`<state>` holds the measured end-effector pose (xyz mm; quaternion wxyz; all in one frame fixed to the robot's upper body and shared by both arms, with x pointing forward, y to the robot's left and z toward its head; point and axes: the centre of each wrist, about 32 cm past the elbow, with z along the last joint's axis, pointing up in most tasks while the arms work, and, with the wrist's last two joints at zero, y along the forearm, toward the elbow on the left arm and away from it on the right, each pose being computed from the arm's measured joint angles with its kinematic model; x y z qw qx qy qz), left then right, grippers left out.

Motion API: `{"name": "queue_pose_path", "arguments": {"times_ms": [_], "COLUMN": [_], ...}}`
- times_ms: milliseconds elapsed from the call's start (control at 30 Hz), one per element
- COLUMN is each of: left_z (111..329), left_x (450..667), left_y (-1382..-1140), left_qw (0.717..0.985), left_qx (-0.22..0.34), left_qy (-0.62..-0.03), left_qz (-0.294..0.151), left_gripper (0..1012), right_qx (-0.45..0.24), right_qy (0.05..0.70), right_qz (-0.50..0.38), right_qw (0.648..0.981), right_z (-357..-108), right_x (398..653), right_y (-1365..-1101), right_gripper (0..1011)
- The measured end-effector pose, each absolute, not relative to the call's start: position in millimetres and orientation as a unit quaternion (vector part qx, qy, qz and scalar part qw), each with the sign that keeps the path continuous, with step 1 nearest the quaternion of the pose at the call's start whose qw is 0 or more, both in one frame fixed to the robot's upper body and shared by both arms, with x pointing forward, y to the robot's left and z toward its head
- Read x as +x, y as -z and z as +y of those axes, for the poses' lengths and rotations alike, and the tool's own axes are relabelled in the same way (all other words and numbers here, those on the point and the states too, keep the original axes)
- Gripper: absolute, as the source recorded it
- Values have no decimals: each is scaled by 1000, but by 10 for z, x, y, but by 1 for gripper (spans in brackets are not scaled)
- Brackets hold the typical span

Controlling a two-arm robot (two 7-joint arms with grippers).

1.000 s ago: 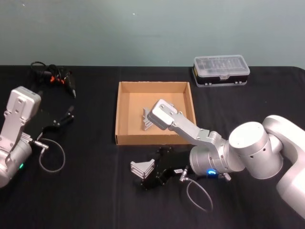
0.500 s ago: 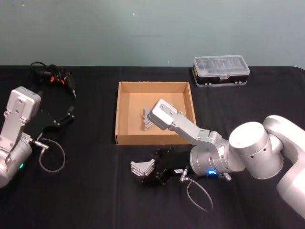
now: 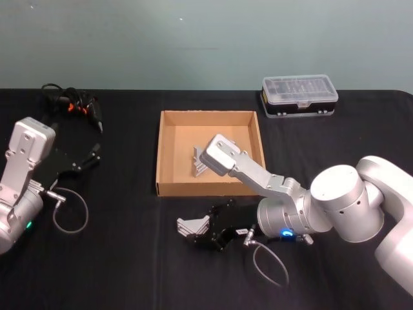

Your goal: Use one hand to pick up the angle iron from the table and place it into the box.

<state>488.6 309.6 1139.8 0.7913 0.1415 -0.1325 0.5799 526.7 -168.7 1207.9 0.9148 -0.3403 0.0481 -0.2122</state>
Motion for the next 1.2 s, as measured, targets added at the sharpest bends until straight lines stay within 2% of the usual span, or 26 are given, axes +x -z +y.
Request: {"name": "queue_pose_path", "arguments": {"times_ms": [233,667,1200], "left_z": [3097,3097,3097], "left_x": [4886,4886,4886], "left_y": [-11398,-11398,-11398], "left_qw": [791,791,791], "left_qx": [142,141,142], "left_qy": [-580,-580,-580], "left_qz": [-132,-132,-132], "left_gripper": [1011,1011,1012], "right_qx": [-335,-301,-295], "right_qy": [216,232,298], "right_qz": [44,14,13], "right_qw": [916,925,908], "right_z": [-1717,-1845,-1861], "right_x": [5256,5262,5810], "right_y": [-12121,-12492,-12653], "right_gripper": [530,530,530]}}
